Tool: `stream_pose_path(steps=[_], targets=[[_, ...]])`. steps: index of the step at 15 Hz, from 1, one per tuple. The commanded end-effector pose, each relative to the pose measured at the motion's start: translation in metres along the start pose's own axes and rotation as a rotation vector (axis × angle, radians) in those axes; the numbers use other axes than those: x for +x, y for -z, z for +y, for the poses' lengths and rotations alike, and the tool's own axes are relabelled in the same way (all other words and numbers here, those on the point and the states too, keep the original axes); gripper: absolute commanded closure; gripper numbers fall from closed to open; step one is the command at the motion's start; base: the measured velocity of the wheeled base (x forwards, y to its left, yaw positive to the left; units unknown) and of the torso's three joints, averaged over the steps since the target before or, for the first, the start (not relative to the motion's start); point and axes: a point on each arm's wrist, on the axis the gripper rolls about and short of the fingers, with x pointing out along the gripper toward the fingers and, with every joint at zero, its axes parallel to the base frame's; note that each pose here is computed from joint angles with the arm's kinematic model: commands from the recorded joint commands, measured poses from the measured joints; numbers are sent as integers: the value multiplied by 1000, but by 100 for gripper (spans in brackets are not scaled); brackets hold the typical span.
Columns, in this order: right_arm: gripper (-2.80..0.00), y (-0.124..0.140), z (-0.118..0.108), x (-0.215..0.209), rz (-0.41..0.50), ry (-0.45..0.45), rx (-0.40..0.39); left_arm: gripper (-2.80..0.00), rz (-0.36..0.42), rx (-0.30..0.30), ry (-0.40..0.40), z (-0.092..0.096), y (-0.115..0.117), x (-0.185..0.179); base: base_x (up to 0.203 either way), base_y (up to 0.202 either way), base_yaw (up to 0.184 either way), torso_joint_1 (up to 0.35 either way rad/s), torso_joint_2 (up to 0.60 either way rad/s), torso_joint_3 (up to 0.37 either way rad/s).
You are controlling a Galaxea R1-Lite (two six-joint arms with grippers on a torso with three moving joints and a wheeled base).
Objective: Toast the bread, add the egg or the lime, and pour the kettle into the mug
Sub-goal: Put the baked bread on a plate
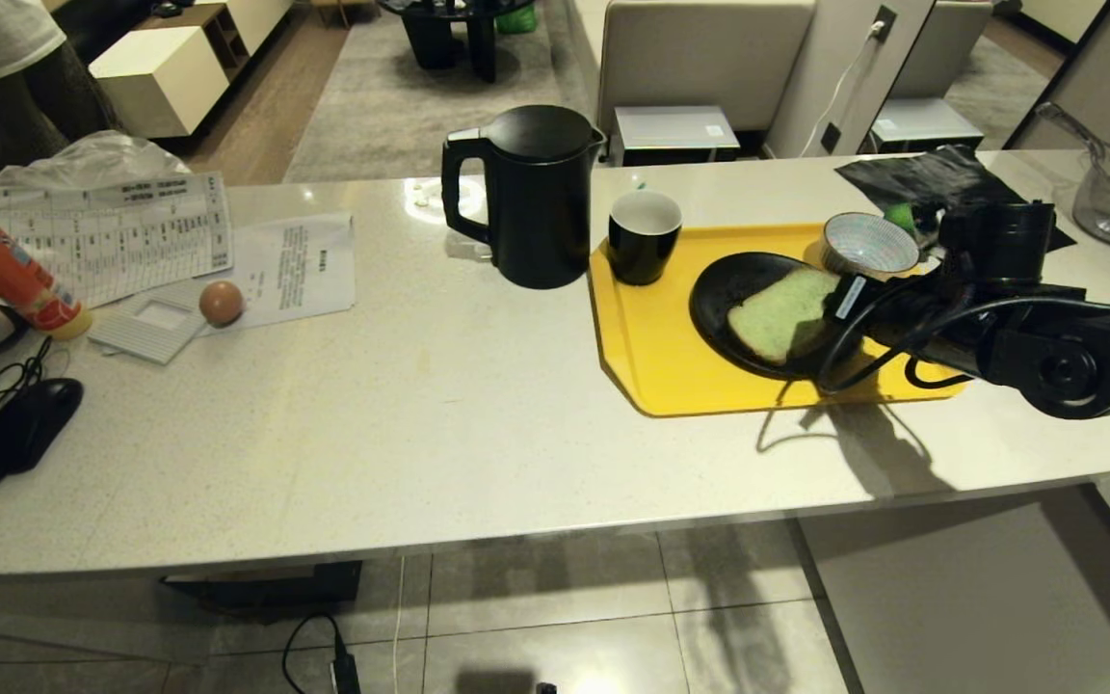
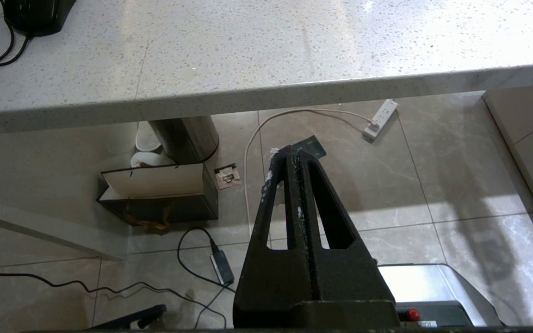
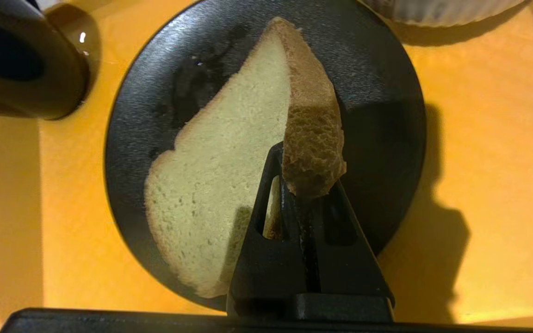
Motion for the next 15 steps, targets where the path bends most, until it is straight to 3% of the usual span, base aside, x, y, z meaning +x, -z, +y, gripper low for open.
stream_pose_path(steps=[1,5,11,12,13,15], targets=[[0,0,-4,3,-2,10,-1,0,1,0,0,0,0,0,0,0,0,0,0,0],[0,9,-8,-1,29,23,-85,0,1,0,-1,0,0,0,0,0,0,0,0,0],[0,14,-11,-5,41,53,-136,0,1,0,-1,0,0,0,0,0,0,0,0,0],[-83,13,-10,-7,31,48,-136,0,1,0,-1,0,0,0,0,0,0,0,0,0],[-280,12,-10,-7,21,45,-135,0,1,0,0,0,0,0,0,0,0,0,0,0],[-280,13,-11,-12,11,39,-136,0,1,0,0,0,0,0,0,0,0,0,0,0]])
